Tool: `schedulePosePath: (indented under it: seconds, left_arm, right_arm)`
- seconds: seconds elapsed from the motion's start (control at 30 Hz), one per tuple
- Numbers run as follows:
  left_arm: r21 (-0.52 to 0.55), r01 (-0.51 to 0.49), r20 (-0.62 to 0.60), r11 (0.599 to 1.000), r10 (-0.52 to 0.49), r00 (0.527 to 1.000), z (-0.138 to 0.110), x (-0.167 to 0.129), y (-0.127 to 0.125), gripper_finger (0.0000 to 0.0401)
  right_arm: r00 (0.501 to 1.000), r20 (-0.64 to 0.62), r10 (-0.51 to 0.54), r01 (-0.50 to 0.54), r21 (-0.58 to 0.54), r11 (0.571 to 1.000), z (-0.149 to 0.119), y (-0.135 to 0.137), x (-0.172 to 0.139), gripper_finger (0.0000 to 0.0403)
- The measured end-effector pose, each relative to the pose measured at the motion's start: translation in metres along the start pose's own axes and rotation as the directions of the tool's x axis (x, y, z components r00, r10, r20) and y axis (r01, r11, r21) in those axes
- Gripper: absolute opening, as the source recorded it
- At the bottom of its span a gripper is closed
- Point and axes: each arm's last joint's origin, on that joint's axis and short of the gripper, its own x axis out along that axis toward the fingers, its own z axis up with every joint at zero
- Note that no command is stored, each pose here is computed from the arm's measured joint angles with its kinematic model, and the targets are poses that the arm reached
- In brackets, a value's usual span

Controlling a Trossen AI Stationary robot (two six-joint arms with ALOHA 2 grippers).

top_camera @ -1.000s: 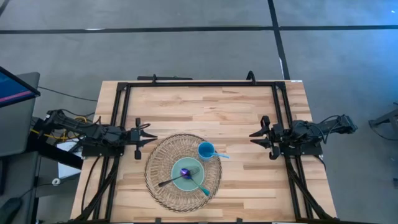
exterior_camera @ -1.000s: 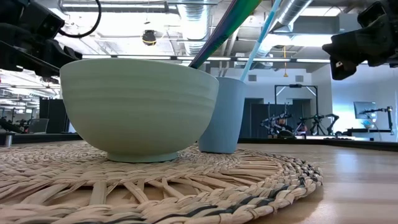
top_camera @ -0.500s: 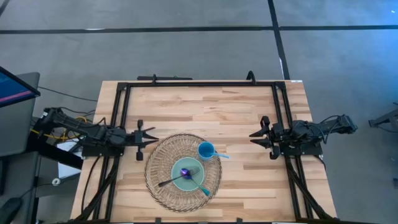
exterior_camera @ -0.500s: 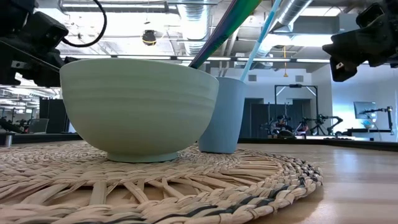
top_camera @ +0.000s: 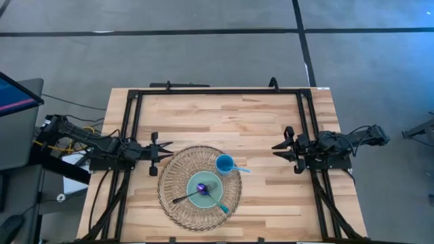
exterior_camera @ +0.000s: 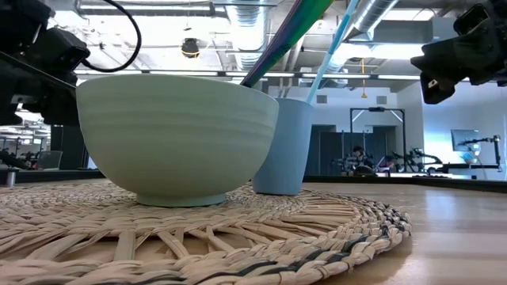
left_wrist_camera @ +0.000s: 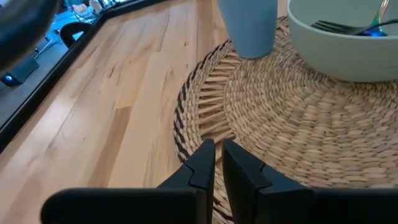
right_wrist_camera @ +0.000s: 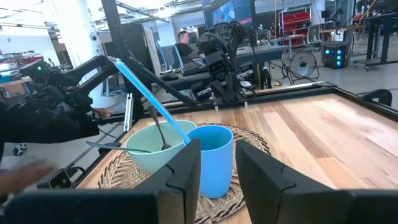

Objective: Pick & Place Utensil
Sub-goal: Return to Home Position

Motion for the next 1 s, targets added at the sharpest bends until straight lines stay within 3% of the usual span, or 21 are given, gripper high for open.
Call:
schedulePosePath:
  seconds: [0.73,1.0]
  left_arm:
    - [0.005,0.004,-0.023,1.0,-0.004,1.0,-0.0014,0.0026,-0.0014,0.003]
    - [-0.121,-0.001,0.036,0.993,0.006,0.999,0.0047,0.0026,-0.0004,0.0029]
  right_arm:
    - [1.0,-0.001,0.0,0.0,0.0,1.0,-0.0003,0.0,0.0,0.0095]
    - [1.0,-0.001,0.0,0.0,0.0,1.0,-0.0003,0.0,0.0,0.0095]
